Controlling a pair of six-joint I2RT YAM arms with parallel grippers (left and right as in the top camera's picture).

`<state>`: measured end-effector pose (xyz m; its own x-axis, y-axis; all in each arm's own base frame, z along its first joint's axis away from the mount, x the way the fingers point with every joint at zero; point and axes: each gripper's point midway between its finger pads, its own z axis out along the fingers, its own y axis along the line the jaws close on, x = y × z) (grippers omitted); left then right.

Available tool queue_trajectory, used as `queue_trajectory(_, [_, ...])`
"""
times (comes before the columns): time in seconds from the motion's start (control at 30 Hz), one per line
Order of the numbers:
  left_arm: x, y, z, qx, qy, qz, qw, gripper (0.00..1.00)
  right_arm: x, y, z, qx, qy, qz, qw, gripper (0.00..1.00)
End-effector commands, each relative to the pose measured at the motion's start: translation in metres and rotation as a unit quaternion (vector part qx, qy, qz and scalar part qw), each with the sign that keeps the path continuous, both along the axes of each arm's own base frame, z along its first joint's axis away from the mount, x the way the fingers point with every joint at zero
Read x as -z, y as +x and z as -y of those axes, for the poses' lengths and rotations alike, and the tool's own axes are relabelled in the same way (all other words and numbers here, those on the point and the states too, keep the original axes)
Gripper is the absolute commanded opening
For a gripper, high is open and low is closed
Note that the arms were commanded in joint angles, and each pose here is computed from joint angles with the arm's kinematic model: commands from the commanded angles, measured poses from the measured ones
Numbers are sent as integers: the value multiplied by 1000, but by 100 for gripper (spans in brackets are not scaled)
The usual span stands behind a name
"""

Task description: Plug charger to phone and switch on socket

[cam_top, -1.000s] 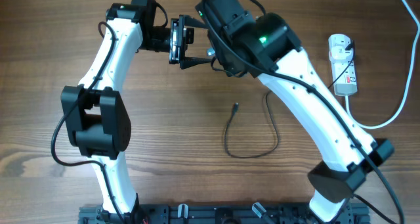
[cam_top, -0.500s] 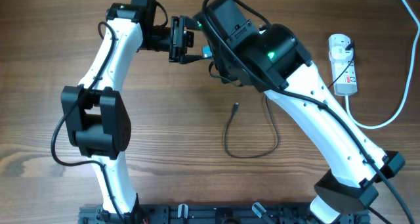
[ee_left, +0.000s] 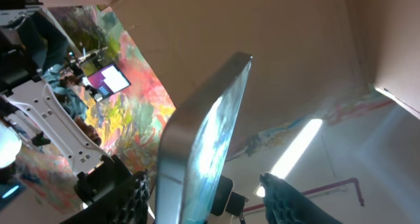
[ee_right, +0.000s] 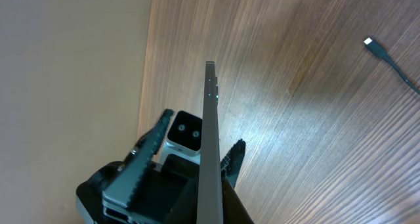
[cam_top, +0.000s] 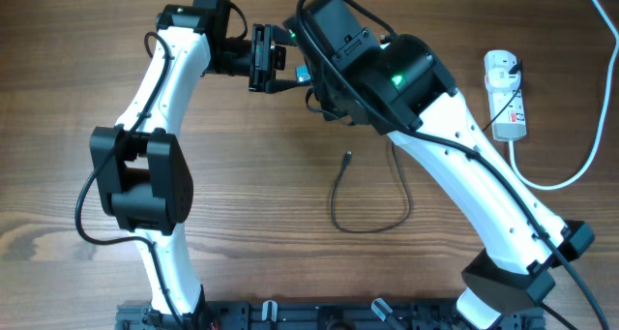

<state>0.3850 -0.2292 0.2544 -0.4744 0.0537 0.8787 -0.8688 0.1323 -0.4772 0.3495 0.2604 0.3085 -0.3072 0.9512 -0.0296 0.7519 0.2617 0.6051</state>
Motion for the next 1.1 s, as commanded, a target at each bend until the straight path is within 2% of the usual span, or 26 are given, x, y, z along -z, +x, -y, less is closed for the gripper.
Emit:
queue_trajectory(0.0, [-22, -3, -2, -1, -14, 24, 1000, 58, 2, 6, -5, 65, 47, -6, 997, 4])
queue_trajectory(0.13, [-22, -3, -2, -1, -14, 24, 1000, 51, 3, 5, -4, 65, 44, -9, 997, 4])
queue_trajectory(0.3, [-22, -3, -2, -1, -14, 23, 1000, 51, 10, 3, -2, 66, 33, -20, 997, 4])
queue_trajectory(0.43, [-22, -3, -2, -1, -14, 23, 1000, 55, 17, 6, -5, 66, 26, -26, 997, 4])
queue_trajectory(0.5, [-22, -3, -2, -1, -14, 23, 1000, 53, 15, 9, -7, 66, 33, -20, 997, 4])
queue_trajectory(0.57, [-22, -3, -2, -1, -14, 23, 1000, 47, 14, 9, -8, 65, 35, -18, 997, 4])
queue_trajectory(0.73, [-22, -3, -2, -1, -14, 24, 1000, 42, 14, 10, -9, 65, 37, -16, 997, 4])
queue_trajectory(0.83, [-22, -3, -2, -1, -14, 23, 1000, 34, 14, 10, -9, 65, 37, -17, 997, 4])
queue_trajectory(0.93, [-22, -3, -2, -1, -14, 23, 1000, 23, 14, 9, -11, 61, 41, -21, 997, 4])
queue_trajectory(1.07, [-22, -3, -2, -1, -14, 23, 1000, 18, 15, 6, -15, 53, 49, -29, 997, 7])
